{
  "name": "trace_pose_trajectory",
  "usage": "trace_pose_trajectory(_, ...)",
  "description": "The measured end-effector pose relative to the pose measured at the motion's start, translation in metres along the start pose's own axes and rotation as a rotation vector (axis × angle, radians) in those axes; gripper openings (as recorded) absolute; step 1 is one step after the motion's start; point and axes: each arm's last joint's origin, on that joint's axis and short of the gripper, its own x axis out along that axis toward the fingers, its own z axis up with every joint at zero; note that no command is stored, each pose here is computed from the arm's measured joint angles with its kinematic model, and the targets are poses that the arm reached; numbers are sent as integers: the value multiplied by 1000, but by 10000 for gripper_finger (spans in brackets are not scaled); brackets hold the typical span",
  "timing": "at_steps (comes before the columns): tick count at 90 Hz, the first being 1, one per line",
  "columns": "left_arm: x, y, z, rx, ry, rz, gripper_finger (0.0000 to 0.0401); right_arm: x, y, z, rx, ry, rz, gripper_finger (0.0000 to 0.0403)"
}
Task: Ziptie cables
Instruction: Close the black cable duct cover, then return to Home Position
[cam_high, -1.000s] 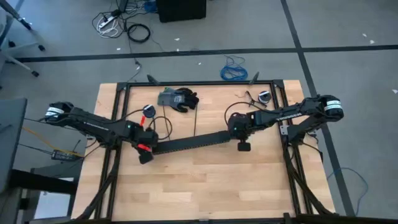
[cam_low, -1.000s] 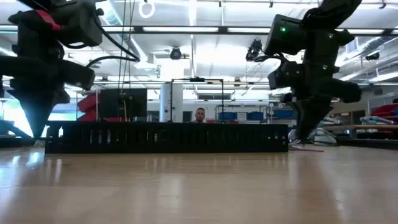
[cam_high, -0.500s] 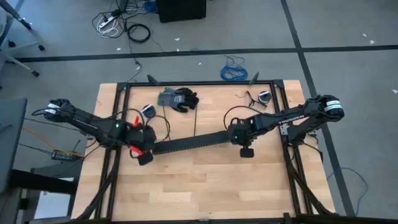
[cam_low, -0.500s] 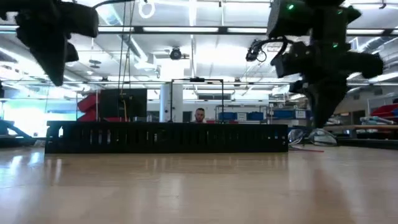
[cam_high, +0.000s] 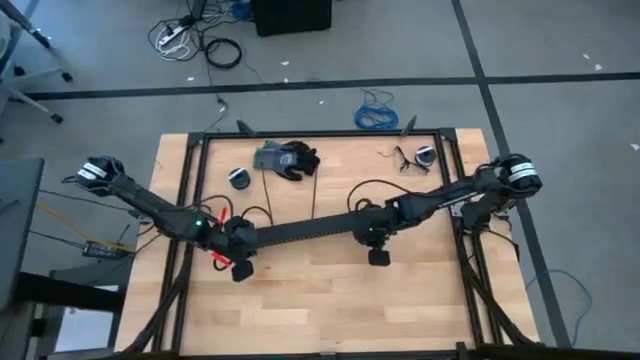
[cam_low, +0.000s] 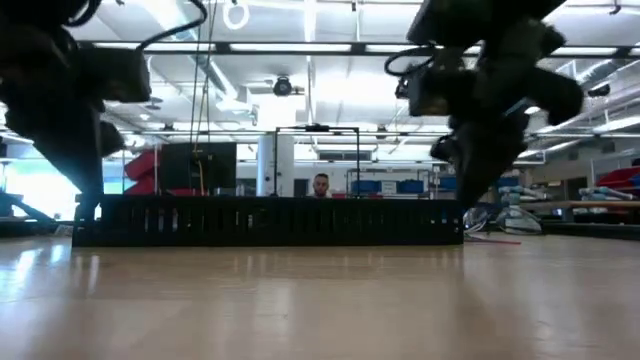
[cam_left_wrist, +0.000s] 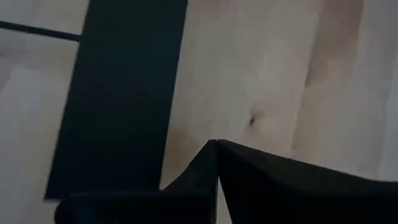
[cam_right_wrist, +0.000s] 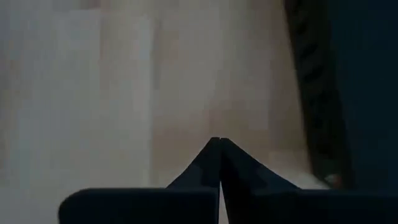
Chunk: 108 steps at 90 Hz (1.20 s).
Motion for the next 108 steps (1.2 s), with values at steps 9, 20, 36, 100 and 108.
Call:
trace_pose_trajectory(9,8,3,-4,7,25,11,0,6,-11,6,19,-39,8,0)
trace_pose_trajectory(20,19,7,-6,6,79,49,0,11,-23,8,46,-45,-3,0)
trace_pose_trajectory(36,32,18,-1,-4,117,111,0,9,-34,9,72,-60,-56,0)
trace_pose_trajectory(100,26,31,34,110,28,111,0,-3,-38,18,40,-129,-38,0)
trace_pose_trajectory(108,11,18,46,175,-39,123,0,-20,-28,27,-10,-200,-22,0)
